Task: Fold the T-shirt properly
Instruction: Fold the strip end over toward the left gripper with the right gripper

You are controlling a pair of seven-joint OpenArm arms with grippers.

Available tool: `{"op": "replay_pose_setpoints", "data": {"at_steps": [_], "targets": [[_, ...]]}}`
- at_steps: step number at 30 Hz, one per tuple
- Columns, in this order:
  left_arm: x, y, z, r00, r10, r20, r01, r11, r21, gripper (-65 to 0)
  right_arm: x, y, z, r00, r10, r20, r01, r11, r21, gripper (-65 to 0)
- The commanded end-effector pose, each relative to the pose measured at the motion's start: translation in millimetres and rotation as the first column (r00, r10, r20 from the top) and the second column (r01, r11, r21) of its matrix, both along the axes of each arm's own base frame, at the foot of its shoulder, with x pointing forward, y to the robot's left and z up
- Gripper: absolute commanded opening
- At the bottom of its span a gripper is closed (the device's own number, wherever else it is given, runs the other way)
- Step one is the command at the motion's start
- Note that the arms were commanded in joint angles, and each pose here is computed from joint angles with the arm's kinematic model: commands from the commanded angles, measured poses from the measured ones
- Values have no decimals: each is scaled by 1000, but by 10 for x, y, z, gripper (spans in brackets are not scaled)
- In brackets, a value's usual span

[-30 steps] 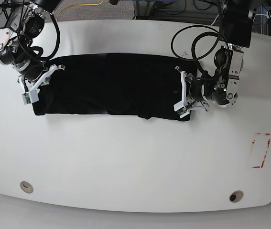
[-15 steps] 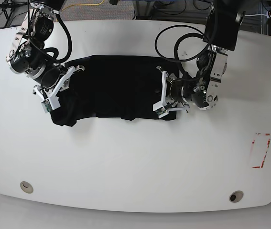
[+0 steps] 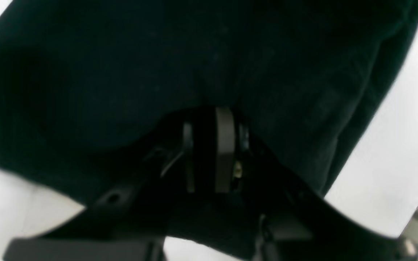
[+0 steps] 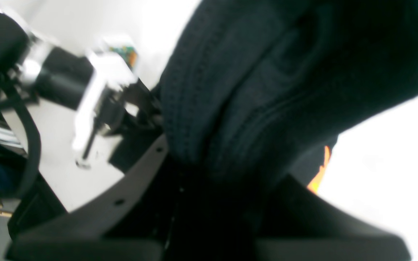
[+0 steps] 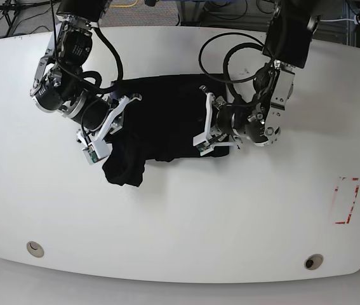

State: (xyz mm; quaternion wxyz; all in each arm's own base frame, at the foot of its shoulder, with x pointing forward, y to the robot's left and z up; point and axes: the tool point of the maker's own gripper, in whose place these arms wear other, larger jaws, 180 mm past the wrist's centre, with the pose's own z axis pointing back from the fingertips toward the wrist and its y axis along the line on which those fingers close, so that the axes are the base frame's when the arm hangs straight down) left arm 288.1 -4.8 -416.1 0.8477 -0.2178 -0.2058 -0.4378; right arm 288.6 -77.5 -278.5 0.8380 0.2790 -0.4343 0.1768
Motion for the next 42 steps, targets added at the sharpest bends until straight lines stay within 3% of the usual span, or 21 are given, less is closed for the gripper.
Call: {"op": "replay_pose_setpoints", "data": {"at_steps": [1,12,29,35,38,42], "targets": [[132,-17,68,1000,-2,26,1,1000,11,-596,43,122,162,998,29,59,-31,999,35,-644],[334,-75,216,998,38,49,-37,999,-29,-596,11,283,3,996,83,28,-82,996,-41,-644],[364,-67,249,997,45,58,-43,998,-35,-594,27,431,-5,995,91,34,-92,996,9,-642],[508,4,496,988,97,124,-86,993,-85,-574,-10,528,-18,993,119,29,-119,993,11,-642],[568,44,620,982,136,131,-116,983,-144,-549,-36,603,-22,989,143,27,-143,990,10,-609],[664,228,724,969,212,124,-183,960,-210,-544,-86,738,-20,983,184,27,-184,983,15,-460]]}}
